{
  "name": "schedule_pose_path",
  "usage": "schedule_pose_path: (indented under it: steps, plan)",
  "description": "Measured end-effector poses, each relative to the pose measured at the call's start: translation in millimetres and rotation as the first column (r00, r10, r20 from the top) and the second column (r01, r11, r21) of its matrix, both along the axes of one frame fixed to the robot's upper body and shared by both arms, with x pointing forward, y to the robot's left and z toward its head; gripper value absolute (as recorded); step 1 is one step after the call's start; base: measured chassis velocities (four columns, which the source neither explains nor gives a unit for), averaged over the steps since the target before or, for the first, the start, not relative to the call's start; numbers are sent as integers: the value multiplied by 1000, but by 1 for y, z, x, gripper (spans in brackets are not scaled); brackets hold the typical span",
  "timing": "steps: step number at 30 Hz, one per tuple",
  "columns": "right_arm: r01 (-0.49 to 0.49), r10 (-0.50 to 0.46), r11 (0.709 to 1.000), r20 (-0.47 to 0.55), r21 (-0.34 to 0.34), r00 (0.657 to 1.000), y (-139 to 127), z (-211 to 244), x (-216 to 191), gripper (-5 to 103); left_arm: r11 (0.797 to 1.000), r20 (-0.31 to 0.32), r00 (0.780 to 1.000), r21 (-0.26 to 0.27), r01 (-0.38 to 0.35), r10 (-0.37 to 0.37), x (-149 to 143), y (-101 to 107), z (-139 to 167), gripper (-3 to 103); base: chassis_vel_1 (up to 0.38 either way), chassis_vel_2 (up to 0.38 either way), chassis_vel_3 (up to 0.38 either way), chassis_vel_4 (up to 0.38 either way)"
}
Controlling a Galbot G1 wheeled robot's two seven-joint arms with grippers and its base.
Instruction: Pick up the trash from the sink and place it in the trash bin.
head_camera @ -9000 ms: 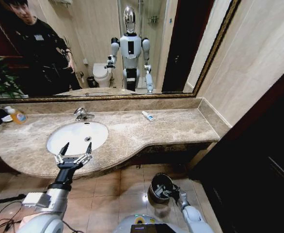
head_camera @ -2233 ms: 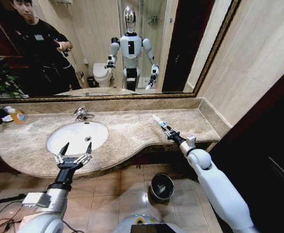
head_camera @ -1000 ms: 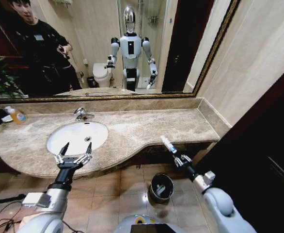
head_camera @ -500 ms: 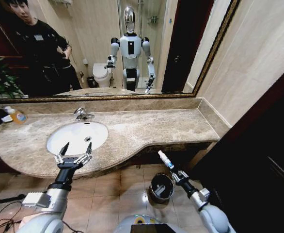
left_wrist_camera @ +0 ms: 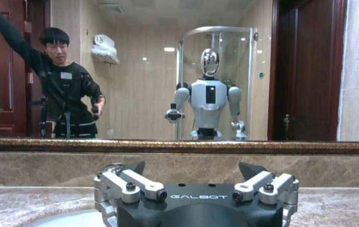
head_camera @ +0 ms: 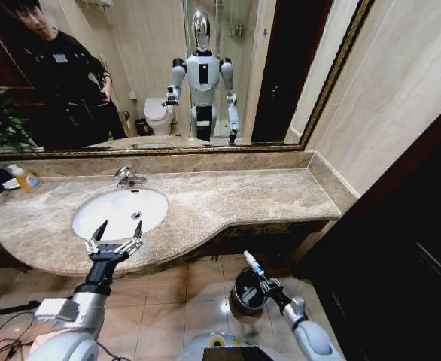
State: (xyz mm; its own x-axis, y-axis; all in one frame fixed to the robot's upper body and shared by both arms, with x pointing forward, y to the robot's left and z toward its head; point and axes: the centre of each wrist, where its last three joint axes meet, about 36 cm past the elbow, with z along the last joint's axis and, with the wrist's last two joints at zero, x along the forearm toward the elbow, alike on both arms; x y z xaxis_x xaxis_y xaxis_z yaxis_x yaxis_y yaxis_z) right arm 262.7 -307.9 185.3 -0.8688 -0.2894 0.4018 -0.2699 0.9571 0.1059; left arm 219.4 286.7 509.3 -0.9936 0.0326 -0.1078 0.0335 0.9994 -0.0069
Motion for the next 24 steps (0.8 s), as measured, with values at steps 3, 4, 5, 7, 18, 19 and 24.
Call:
schedule_pose_path:
  steps: [3,4,5,7,18,19,24]
  plan:
    - [6,-6,1000,-10,-3,1000,-1,-7,-1,27,1000,0,1000,0,0,0,0,0,0,100,0,0,0,0]
    - [11,-11,1000,-16,-2,1000,-1,-11,-2,27,1000,0,1000,0,0,0,0,0,0,100,0,0,0,0]
    - [13,-13,1000,-20,-2,1000,-1,-13,-2,27,1000,0,1000,0,0,0,0,0,0,100,0,0,0,0]
    - [16,-16,1000,-25,-3,1000,-2,-16,-3,27,1000,0,1000,0,0,0,0,0,0,100,0,0,0,0]
    - [52,-54,998,-78,-32,995,-14,-54,-7,27,1000,0,1000,0,0,0,0,0,0,100,0,0,0,0]
    - [52,-54,998,-78,-32,995,-14,-54,-7,27,1000,0,1000,0,0,0,0,0,0,100,0,0,0,0]
    - [63,-69,997,-108,-55,992,-18,-67,-7,27,1000,0,1000,0,0,0,0,0,0,100,0,0,0,0]
